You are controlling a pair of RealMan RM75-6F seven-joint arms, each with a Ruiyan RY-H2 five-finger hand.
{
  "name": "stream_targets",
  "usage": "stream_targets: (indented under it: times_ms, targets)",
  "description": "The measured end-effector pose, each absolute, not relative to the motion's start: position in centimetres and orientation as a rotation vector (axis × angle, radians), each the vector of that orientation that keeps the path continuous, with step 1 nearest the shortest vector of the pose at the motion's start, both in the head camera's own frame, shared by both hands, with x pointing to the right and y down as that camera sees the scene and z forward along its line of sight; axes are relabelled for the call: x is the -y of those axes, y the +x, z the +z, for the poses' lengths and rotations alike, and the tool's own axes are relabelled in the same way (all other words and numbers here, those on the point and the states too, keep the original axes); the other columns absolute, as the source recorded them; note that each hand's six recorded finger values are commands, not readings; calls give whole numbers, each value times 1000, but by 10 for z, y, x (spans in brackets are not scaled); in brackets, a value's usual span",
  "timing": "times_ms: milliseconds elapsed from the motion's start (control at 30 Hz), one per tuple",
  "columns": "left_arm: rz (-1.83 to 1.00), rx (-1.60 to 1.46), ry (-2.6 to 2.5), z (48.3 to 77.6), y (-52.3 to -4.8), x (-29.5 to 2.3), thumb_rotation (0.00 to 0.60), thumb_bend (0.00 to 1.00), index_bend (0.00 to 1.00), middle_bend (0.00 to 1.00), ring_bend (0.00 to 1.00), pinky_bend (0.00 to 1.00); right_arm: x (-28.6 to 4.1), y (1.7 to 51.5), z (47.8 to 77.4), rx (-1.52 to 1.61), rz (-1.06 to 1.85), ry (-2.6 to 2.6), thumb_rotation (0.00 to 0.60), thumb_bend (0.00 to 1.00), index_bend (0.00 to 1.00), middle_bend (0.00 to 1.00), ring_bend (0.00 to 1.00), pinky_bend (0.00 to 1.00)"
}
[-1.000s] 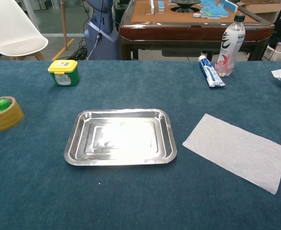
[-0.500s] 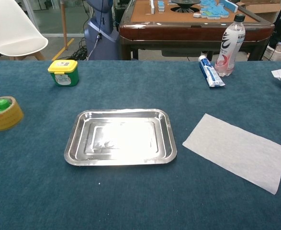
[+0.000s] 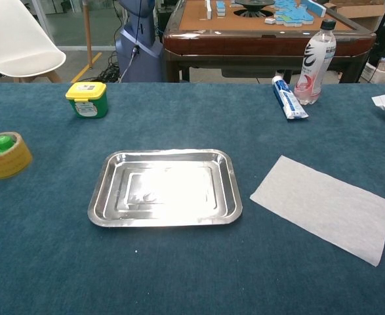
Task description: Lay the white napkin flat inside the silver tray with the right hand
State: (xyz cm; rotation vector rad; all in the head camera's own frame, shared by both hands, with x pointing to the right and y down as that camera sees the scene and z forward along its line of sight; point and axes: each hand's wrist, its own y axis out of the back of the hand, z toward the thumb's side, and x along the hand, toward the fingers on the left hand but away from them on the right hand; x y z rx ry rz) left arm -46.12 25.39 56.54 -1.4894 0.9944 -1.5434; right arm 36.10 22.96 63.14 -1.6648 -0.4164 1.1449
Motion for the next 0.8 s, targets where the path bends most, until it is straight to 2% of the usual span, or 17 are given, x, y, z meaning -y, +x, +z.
stream_targets:
  times_ms: [800]
  targets:
    - [-1541,-1011,-1479,560,-464,-254,600,225,407,336,229,480,-243,342,675,260,1165,-1676,600,0,432,1000,1000,1000]
